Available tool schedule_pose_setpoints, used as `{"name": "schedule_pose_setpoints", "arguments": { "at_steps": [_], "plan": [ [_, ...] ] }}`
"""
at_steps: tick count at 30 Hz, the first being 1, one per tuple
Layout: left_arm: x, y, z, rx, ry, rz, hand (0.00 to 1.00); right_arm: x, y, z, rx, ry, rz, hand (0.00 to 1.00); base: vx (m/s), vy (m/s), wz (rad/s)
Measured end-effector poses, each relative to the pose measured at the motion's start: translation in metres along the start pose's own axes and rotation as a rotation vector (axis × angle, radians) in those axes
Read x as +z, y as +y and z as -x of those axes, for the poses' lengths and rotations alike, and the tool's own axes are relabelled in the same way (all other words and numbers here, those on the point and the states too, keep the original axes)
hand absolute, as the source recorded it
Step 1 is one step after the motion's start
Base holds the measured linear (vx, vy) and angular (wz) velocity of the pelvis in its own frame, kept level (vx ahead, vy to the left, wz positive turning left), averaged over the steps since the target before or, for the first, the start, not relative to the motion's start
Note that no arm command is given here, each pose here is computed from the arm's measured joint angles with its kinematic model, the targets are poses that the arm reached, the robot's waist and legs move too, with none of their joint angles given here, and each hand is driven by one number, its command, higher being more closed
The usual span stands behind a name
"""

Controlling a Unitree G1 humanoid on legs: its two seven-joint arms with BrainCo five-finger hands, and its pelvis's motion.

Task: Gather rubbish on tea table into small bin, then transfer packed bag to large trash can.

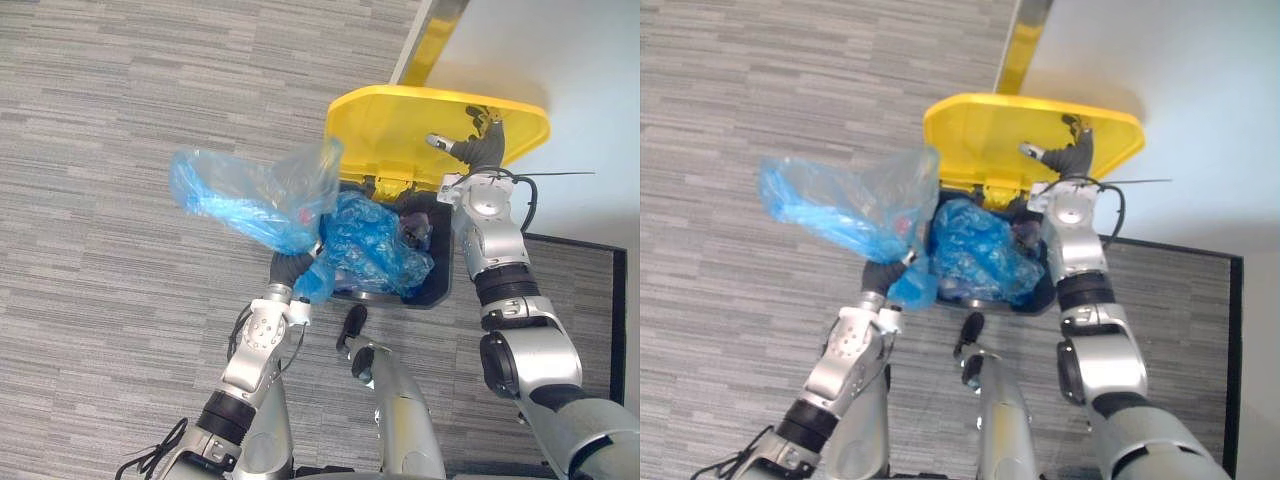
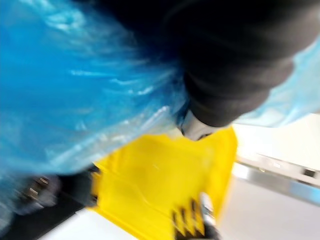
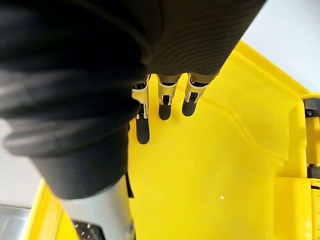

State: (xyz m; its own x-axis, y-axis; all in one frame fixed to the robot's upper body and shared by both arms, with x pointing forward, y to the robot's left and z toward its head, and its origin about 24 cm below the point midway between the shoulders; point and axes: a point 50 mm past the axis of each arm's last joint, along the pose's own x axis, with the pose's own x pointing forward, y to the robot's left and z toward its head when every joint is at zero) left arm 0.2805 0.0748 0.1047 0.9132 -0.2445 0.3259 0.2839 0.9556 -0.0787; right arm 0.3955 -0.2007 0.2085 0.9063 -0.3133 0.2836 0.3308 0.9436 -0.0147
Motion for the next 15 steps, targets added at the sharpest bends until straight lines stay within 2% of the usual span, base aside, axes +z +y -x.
{"name": "schedule_pose_setpoints", "arguments": {
  "at_steps": [3, 10, 15],
  "plan": [
    [0.014, -0.011, -0.004, -0.044, -0.06, 0.049, 1.0, 0.0, 0.002, 0.0, 0.011, 0.0, 0.006, 0.0, 0.0, -0.001, -0.04],
    [0.052, -0.049, -0.03, -0.178, -0.214, 0.053, 1.0, 0.003, 0.01, 0.001, 0.052, -0.012, 0.02, 0.0, -0.03, 0.006, -0.12],
    [0.053, -0.052, -0.051, -0.158, -0.224, -0.047, 1.0, 0.014, 0.02, -0.001, 0.086, -0.043, 0.028, 0.0, -0.04, 0.01, -0.12]
  ]
}}
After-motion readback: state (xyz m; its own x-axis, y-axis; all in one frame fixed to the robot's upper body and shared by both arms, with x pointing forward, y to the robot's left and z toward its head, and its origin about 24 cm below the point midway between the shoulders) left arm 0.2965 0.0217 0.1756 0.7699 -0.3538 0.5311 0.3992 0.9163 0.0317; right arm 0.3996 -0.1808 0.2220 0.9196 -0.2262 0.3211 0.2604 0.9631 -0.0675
